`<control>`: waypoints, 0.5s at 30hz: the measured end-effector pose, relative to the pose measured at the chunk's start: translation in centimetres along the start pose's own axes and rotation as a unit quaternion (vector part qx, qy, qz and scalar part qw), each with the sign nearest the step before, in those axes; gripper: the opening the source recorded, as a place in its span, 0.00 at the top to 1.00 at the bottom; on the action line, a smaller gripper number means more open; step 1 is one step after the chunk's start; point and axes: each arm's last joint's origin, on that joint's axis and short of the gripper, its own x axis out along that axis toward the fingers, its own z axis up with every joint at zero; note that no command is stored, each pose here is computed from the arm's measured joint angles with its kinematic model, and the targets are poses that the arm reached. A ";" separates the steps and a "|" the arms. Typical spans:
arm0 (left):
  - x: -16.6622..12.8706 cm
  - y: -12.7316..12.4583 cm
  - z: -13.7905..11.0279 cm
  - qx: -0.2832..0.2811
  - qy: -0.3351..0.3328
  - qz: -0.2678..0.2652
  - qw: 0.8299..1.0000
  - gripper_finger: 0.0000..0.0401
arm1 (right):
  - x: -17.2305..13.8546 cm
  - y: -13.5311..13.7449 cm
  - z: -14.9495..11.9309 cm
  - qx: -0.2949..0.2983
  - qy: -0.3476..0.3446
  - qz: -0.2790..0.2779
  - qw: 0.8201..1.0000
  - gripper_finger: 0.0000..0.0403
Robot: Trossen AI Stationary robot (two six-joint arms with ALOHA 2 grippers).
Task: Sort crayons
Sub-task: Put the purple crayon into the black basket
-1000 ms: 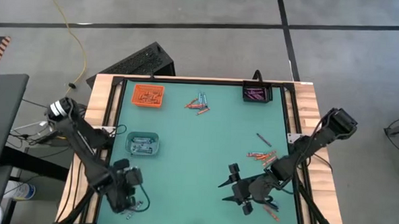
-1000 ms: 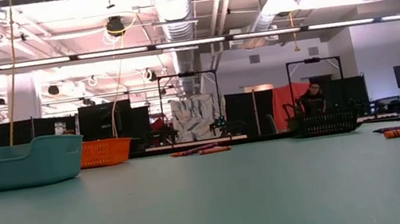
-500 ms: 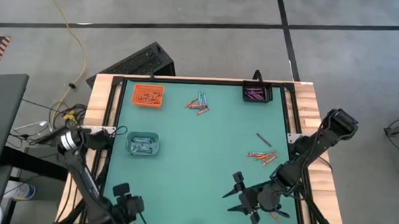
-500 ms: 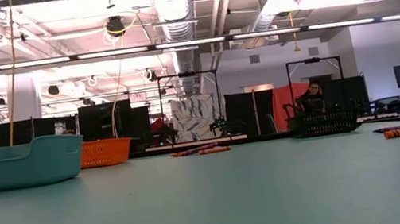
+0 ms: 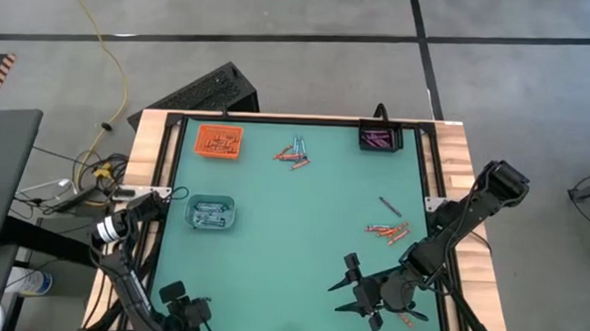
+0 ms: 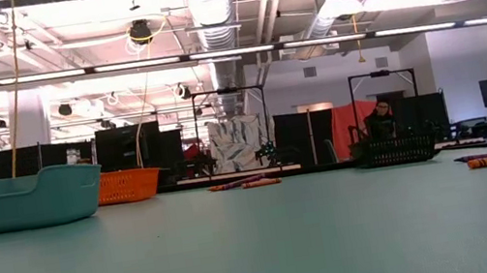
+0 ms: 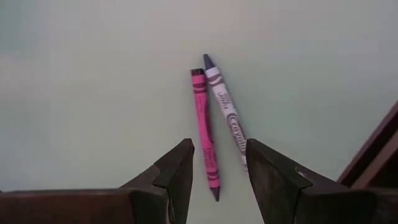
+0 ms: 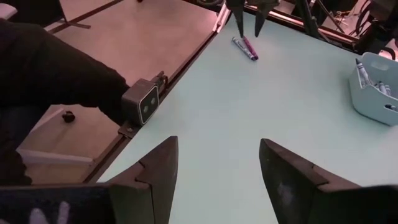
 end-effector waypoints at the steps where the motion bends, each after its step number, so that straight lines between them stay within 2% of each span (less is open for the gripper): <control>1: 0.0 0.0 0.0 0.000 0.001 0.000 1.000 0.66 | 0.0 0.0 0.0 0.000 0.000 0.000 1.000 0.46; 9: 2.1 0.9 -0.1 -0.007 0.036 0.033 0.999 0.66 | 0.0 0.0 0.1 0.000 -0.003 0.000 1.000 0.46; 15: 3.2 1.1 -0.3 -0.008 0.039 0.029 0.999 0.68 | 0.0 0.1 0.1 0.001 -0.003 0.002 1.000 0.46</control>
